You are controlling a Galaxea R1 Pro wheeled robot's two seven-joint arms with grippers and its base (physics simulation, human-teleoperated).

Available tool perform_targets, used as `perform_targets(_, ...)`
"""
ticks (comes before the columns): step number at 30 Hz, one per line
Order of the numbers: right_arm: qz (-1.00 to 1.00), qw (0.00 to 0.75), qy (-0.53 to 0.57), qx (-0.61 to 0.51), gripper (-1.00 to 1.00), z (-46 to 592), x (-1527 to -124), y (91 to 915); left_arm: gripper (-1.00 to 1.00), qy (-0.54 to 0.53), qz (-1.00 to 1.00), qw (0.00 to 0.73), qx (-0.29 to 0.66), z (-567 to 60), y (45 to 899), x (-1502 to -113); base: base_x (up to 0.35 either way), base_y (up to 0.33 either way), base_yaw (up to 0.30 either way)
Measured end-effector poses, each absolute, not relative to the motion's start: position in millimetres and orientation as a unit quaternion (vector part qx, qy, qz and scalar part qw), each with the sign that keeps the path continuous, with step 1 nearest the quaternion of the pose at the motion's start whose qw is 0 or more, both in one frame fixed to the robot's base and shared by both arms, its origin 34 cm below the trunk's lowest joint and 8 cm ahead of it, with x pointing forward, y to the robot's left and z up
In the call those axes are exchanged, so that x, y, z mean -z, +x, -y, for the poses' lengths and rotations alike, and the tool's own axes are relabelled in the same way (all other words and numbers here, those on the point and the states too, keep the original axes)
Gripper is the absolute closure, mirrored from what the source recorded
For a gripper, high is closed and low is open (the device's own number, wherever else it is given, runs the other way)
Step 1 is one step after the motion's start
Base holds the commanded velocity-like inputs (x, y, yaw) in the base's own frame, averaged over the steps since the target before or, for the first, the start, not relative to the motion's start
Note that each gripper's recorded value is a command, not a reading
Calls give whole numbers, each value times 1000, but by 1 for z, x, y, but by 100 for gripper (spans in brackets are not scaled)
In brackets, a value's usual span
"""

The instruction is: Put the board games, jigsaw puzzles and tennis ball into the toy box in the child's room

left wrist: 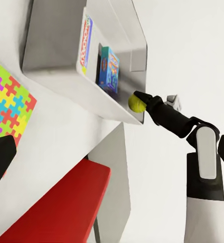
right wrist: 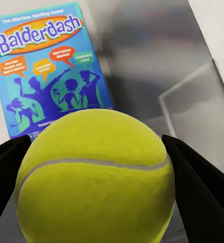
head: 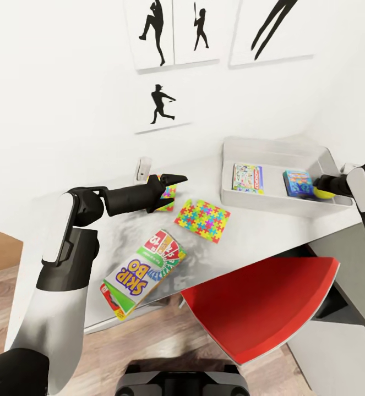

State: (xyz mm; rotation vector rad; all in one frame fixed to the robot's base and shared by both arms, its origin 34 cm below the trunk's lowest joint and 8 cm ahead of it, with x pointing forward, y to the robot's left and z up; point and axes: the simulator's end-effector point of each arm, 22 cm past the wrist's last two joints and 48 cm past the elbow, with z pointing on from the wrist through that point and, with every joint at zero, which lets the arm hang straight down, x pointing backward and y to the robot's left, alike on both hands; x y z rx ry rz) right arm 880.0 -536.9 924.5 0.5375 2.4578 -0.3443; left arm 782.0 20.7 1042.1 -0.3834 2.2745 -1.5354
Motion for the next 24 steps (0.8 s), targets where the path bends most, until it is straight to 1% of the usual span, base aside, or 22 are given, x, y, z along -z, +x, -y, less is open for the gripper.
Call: perform_targets(24, -925, 297, 200, 126, 100, 534, -923, 882, -100, -136, -807, 183, 545, -21, 783, -1040, 0, 0, -7)
